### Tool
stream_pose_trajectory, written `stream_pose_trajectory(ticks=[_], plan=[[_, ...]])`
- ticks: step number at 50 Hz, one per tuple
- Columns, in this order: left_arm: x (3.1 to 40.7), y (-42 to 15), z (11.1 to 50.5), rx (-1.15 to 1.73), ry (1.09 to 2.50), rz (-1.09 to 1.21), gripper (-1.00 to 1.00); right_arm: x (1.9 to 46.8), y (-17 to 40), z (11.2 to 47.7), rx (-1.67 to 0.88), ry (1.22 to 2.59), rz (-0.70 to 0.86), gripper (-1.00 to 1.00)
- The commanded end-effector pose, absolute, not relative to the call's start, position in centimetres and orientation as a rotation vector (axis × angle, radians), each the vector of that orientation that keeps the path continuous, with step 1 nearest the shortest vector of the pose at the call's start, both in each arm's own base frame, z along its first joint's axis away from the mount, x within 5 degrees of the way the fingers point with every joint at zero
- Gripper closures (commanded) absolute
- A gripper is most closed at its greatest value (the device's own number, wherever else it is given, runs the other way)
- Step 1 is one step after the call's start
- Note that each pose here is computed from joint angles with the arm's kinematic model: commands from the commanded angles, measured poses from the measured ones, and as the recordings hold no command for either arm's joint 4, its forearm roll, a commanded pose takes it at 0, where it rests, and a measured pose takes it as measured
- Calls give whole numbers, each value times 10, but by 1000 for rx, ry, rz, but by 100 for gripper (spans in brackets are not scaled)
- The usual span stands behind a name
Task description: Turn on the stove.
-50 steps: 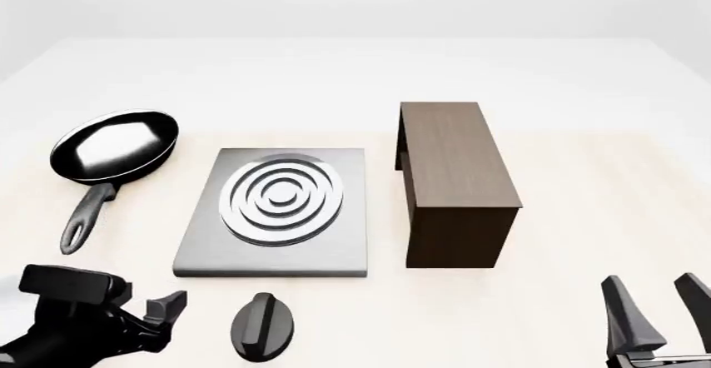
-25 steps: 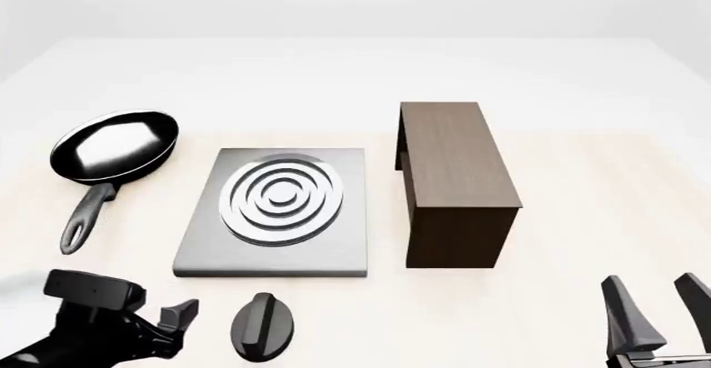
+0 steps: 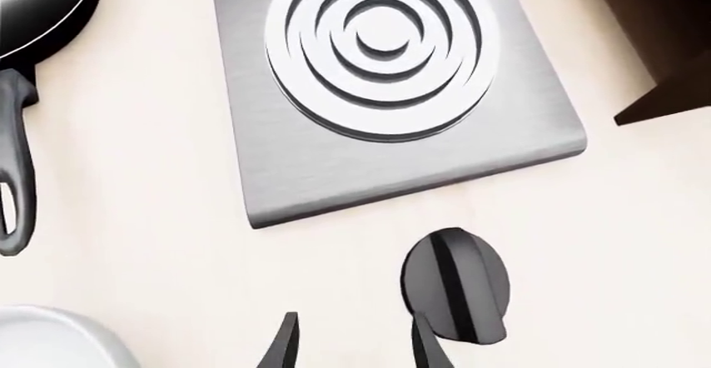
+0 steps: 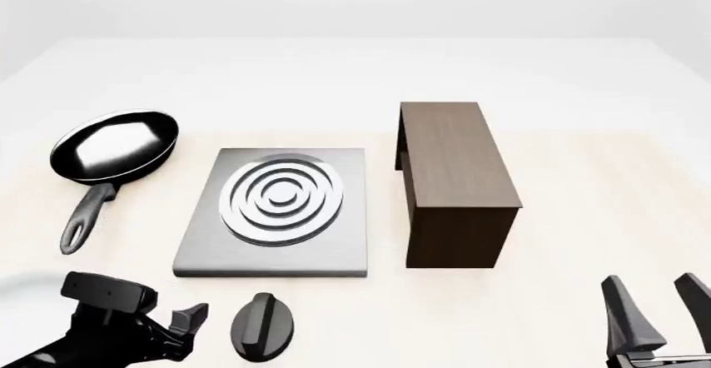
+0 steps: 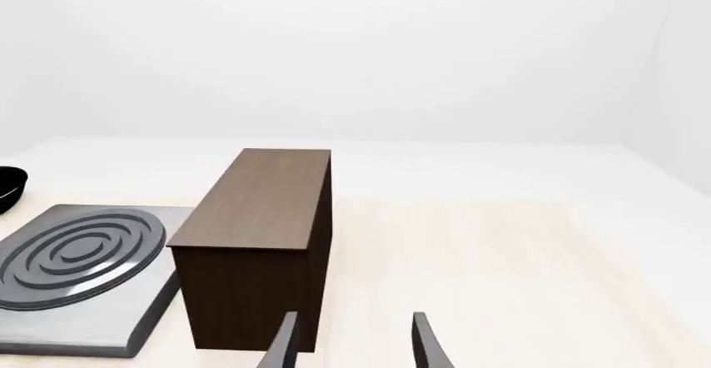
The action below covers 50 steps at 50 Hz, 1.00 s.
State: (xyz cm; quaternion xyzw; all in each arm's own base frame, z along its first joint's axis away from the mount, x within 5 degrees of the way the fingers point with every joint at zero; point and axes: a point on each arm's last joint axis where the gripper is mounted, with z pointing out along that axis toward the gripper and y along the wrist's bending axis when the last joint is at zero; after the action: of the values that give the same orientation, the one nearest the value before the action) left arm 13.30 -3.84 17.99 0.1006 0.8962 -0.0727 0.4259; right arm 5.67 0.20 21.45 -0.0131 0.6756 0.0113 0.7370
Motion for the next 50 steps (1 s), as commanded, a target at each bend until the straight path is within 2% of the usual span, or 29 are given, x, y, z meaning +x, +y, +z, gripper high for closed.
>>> stream_pose_trajectory(ticks=[1,50], plan=[[136,-41,173,262,2247,-190,-100,57,2,215,-29,1484,25,-100],[143,-59,146,275,2294,-277,-100,57,2,215,-31,1484,25,-100]])
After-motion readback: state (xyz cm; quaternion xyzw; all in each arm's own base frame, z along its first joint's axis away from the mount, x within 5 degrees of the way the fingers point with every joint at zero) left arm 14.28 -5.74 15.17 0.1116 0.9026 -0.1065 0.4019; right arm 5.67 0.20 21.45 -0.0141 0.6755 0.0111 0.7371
